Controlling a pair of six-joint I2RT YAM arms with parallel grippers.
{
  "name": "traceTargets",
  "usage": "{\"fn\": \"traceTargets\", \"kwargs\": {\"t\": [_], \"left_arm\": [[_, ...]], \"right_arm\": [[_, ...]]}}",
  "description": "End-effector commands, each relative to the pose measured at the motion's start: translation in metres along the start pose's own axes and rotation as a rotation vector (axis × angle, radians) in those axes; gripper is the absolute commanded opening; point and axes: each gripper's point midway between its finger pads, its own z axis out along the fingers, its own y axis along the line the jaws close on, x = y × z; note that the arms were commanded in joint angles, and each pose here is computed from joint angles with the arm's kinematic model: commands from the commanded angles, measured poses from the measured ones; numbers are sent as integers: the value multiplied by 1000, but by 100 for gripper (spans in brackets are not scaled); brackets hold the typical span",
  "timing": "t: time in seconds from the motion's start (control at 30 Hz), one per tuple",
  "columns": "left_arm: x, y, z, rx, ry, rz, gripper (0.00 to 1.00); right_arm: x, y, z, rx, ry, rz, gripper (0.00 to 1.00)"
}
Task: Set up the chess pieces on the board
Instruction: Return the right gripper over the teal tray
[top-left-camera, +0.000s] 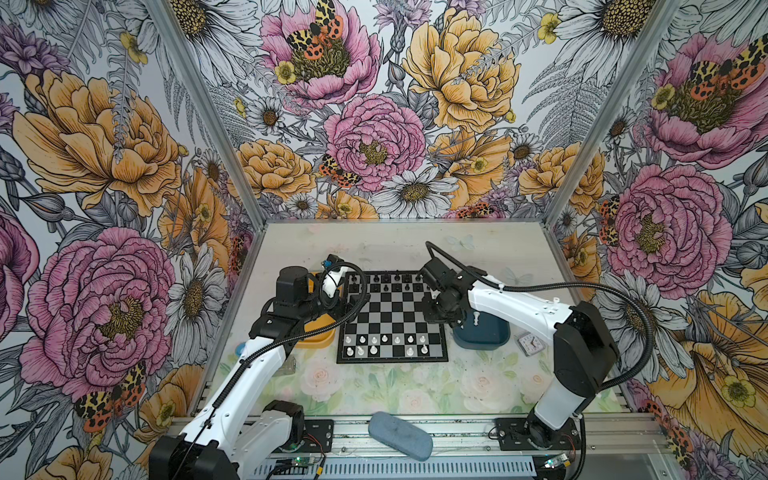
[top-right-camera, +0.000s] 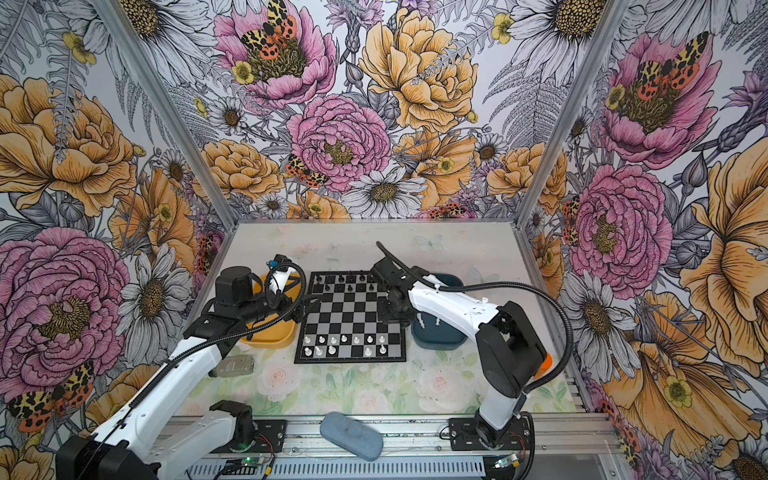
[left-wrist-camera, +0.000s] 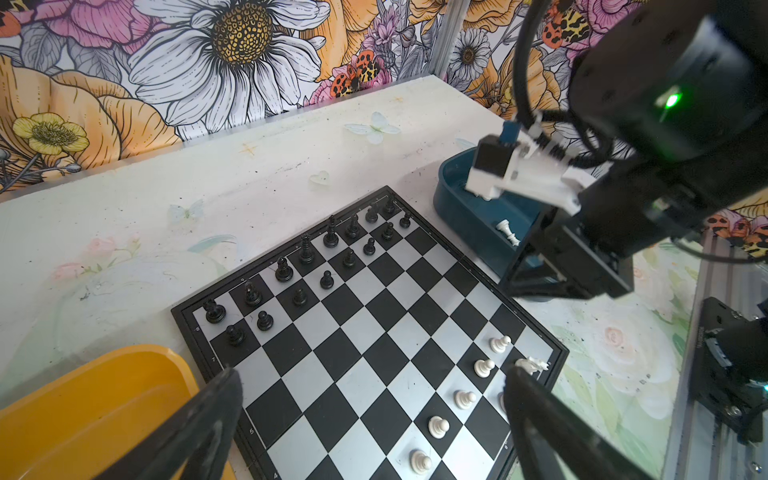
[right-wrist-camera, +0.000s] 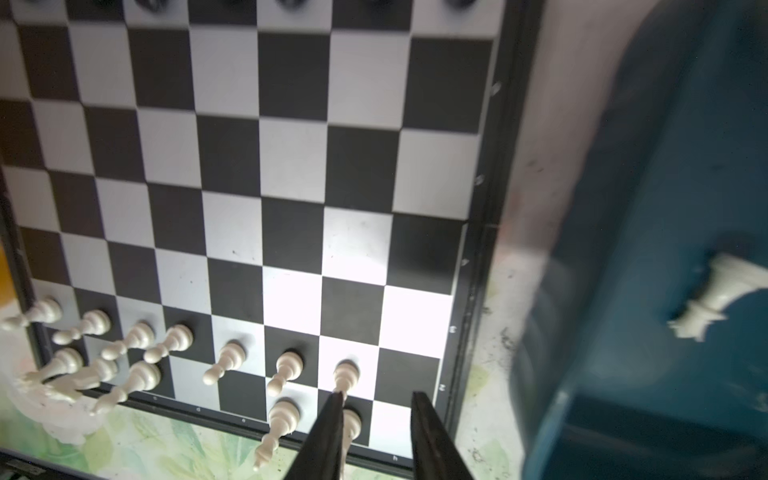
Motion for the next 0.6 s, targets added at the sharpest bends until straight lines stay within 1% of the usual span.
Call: {"fn": "traceTargets", "kwargs": {"t": [0.0, 0.1, 0.2, 0.33, 0.47, 0.57], "left_arm": [[-15, -4, -4, 11, -48, 42, 99], [-15, -4, -3, 14, -46, 38, 99], [-14, -2, -2, 13, -42, 34, 99], [-14, -2, -2, 15, -40, 33, 99], [-13, -2, -1, 15, -37, 31, 99], [-12, 0, 0, 10, -33, 27, 99]], "right_arm": [[-15, -31, -31, 49, -69, 18, 31], [-23, -61, -43, 127, -85, 26, 33], [-32, -87, -45, 180, -92, 44, 33], [-42, -126, -37, 279, -79, 72, 34], [-49, -155, -25, 364, -51, 89, 33], [-54, -168, -14, 375, -35, 102, 33]]}}
